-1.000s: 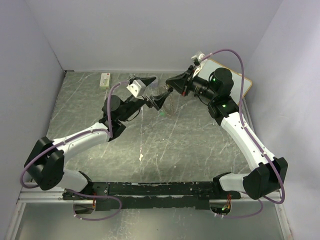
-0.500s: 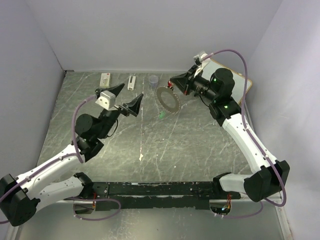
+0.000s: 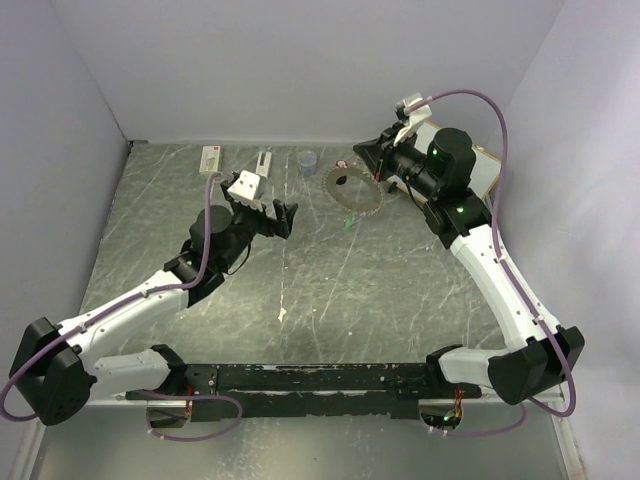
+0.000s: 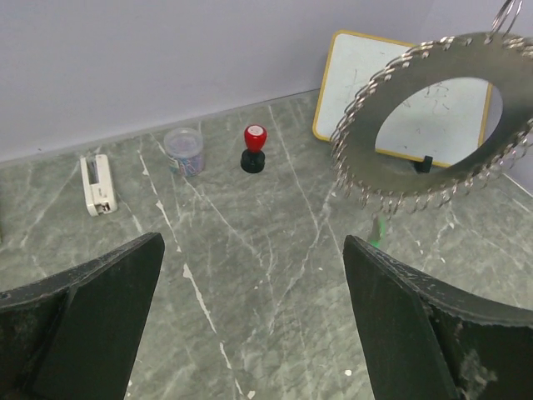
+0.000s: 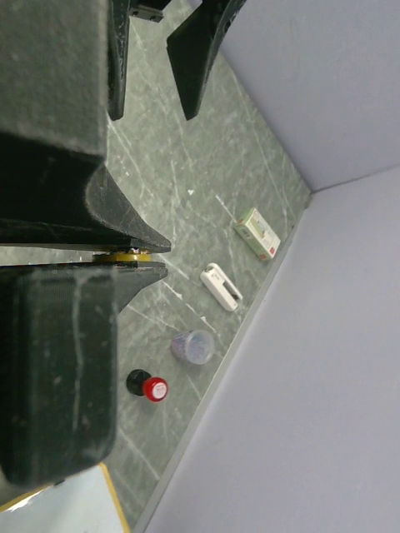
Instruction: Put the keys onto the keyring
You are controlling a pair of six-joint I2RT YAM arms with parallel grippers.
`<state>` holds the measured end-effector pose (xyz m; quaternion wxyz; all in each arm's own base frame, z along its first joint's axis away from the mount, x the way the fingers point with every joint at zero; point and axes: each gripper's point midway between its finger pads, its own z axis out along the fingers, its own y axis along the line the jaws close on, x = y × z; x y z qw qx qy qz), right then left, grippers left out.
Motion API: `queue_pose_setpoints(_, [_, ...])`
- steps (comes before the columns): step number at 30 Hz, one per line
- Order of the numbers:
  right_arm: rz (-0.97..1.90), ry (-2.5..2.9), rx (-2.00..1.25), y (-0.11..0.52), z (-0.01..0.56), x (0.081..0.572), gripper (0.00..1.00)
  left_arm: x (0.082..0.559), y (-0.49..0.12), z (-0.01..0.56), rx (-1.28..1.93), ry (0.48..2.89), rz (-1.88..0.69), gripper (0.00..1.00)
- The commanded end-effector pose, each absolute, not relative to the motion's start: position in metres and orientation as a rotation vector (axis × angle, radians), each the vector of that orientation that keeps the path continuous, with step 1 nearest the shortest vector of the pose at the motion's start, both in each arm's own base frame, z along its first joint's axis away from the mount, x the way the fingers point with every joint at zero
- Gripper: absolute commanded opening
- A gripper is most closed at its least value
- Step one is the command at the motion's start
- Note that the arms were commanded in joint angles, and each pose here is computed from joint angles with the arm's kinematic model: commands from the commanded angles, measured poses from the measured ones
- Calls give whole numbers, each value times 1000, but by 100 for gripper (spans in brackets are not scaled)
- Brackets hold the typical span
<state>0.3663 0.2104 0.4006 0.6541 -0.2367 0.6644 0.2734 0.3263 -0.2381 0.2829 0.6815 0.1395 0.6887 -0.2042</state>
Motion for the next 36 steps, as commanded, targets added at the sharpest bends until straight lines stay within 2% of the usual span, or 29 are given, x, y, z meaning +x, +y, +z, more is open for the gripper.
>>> queue_pose_setpoints(1, [557,1462,-494,198,429,360,0,328,-247,304,266,1524,-539,100])
queue_pose_setpoints(16, [524,1423,-474,185,452,342,0,330,-235,297,198,1499,-505,100])
queue_pose_setpoints(36, [500,1436,-447,179,453,343,0,324,-228,295,134,1520,-528,100])
